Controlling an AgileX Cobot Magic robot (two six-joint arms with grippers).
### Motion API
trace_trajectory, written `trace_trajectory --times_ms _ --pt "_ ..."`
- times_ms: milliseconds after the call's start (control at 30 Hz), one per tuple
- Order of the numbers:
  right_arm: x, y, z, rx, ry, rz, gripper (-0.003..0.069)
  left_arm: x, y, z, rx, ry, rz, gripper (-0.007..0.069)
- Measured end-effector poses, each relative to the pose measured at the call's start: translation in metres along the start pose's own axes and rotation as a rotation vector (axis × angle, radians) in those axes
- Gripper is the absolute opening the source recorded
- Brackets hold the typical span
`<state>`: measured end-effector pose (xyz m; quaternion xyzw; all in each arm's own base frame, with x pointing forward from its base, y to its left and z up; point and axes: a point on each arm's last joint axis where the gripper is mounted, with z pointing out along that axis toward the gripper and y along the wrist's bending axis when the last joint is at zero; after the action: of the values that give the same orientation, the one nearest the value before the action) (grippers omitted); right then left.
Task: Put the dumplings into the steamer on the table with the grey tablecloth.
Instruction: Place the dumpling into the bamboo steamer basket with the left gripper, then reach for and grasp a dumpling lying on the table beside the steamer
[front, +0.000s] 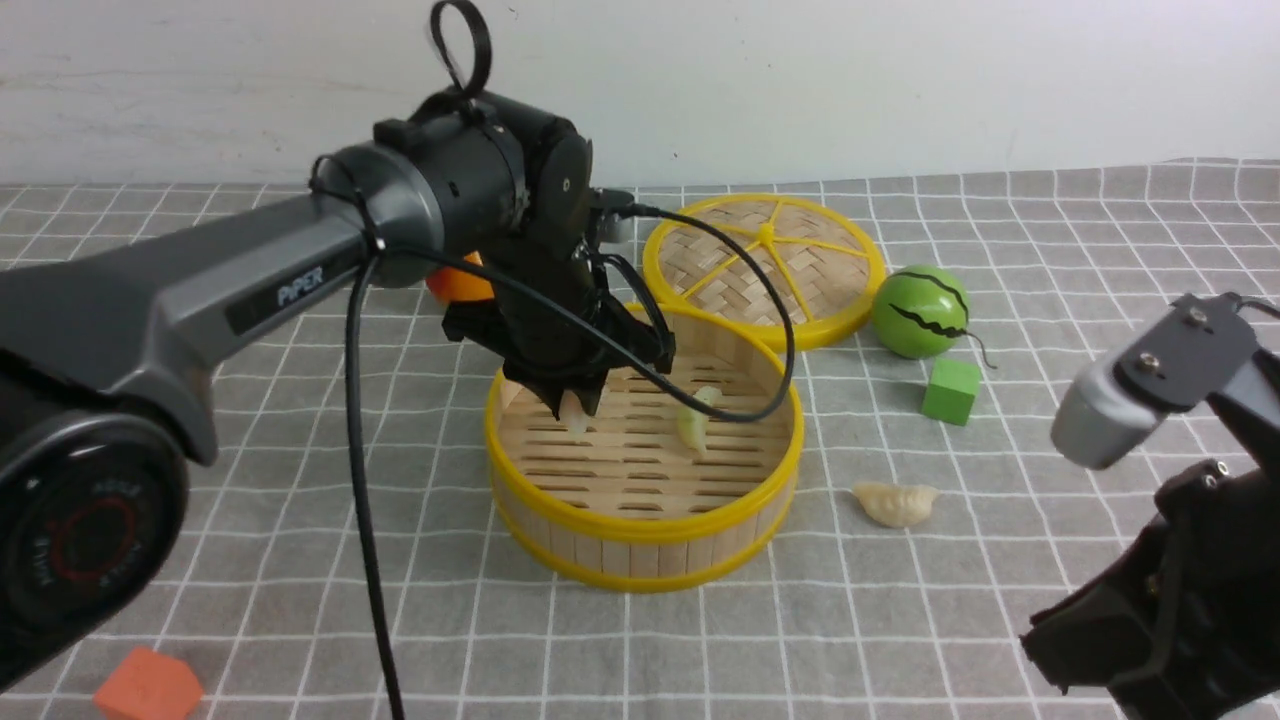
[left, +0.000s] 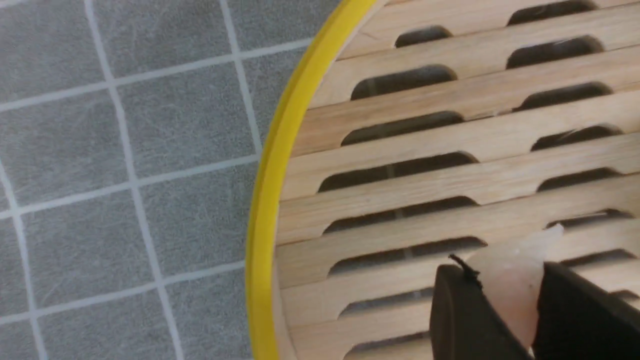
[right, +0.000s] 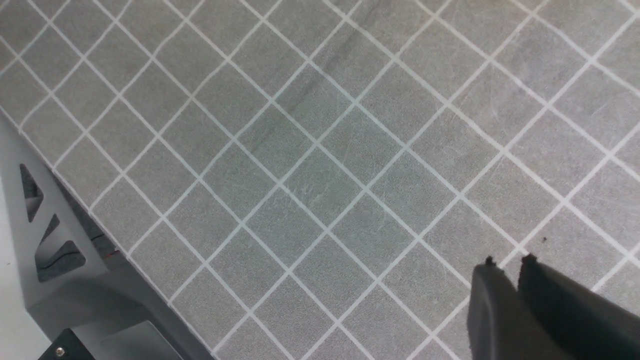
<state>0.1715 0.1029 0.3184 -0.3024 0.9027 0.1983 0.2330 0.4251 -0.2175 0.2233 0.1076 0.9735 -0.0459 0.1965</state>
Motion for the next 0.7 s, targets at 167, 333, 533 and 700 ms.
trace_trajectory --times_ms 167,333,533,700 --pt "-0.001 -0.005 0.000 0.054 0.028 0.023 0.0075 0.004 -0.001 0.023 -0.005 0.044 -0.002 0.0202" --pt "-0.005 -0.011 0.004 0.078 0.065 0.026 0.0075 0.000 -0.002 0.021 -0.007 0.048 -0.003 0.0304" --pt "-0.041 -0.024 0.009 0.088 0.090 0.030 0.0075 -0.029 -0.005 -0.042 0.004 -0.004 -0.010 0.0391" --pt "-0.069 -0.055 0.023 0.116 0.097 0.092 0.0071 -0.039 -0.004 -0.121 0.050 -0.164 0.004 0.0382"
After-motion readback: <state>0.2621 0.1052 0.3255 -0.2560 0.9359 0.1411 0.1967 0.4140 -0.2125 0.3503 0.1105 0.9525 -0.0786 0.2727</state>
